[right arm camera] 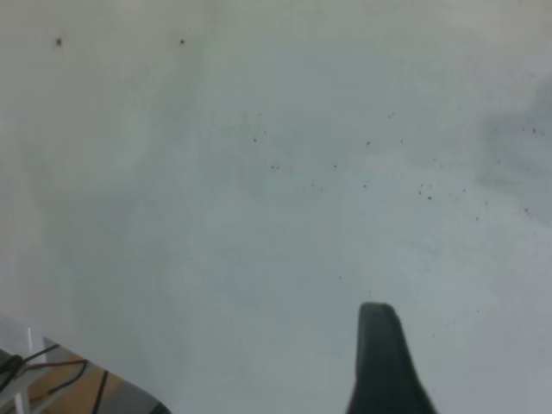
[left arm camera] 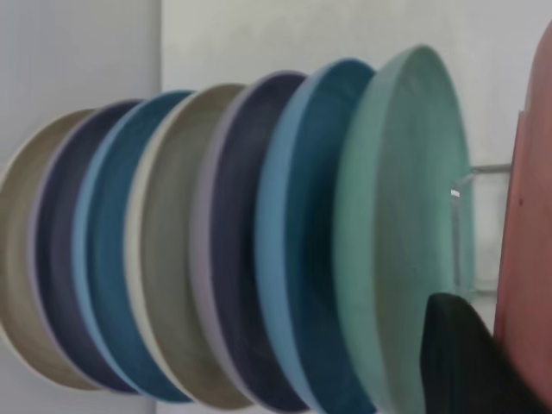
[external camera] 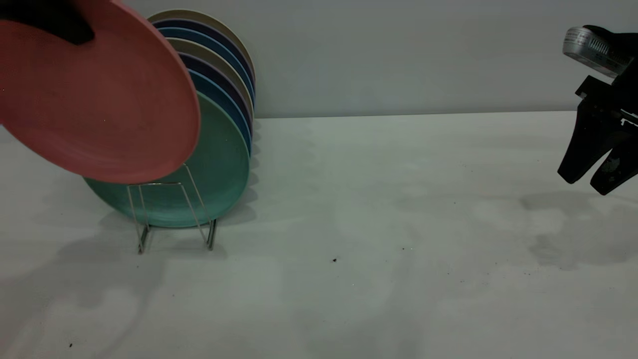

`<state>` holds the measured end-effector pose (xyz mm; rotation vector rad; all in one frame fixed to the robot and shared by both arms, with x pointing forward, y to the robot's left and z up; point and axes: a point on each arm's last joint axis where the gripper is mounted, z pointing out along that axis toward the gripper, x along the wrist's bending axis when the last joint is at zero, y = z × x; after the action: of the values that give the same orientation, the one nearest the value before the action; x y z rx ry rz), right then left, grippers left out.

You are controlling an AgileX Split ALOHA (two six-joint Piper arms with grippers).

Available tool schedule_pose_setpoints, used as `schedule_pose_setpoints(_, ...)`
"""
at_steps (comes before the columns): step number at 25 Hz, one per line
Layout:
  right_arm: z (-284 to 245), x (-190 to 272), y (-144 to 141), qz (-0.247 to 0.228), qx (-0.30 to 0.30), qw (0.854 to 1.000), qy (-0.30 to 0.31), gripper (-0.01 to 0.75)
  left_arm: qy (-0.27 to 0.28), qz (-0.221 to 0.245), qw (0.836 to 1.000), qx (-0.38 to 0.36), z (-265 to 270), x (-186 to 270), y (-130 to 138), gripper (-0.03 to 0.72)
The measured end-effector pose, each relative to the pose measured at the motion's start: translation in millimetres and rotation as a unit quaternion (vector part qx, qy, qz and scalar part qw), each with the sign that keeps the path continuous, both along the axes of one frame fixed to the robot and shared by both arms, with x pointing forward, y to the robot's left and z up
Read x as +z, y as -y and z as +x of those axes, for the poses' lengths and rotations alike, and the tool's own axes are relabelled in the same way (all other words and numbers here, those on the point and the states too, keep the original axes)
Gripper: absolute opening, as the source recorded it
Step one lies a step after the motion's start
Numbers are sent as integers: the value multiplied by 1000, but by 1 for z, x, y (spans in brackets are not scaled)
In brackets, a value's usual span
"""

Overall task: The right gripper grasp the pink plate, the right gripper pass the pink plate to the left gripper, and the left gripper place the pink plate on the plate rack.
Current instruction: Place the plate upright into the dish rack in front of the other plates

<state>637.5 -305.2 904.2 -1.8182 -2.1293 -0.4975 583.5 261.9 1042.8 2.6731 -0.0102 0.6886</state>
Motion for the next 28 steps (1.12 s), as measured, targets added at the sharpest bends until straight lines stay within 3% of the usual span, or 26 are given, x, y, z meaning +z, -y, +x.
schedule_pose_setpoints(8, 0, 0, 0, 0, -1, 1000, 1, 500, 11, -36, 999, 4, 10, -9, 5, 126)
schedule_pose_setpoints(28, 0, 0, 0, -1, -2, 1000, 1, 500, -25, -34, 999, 28, 29, -51, 3, 126)
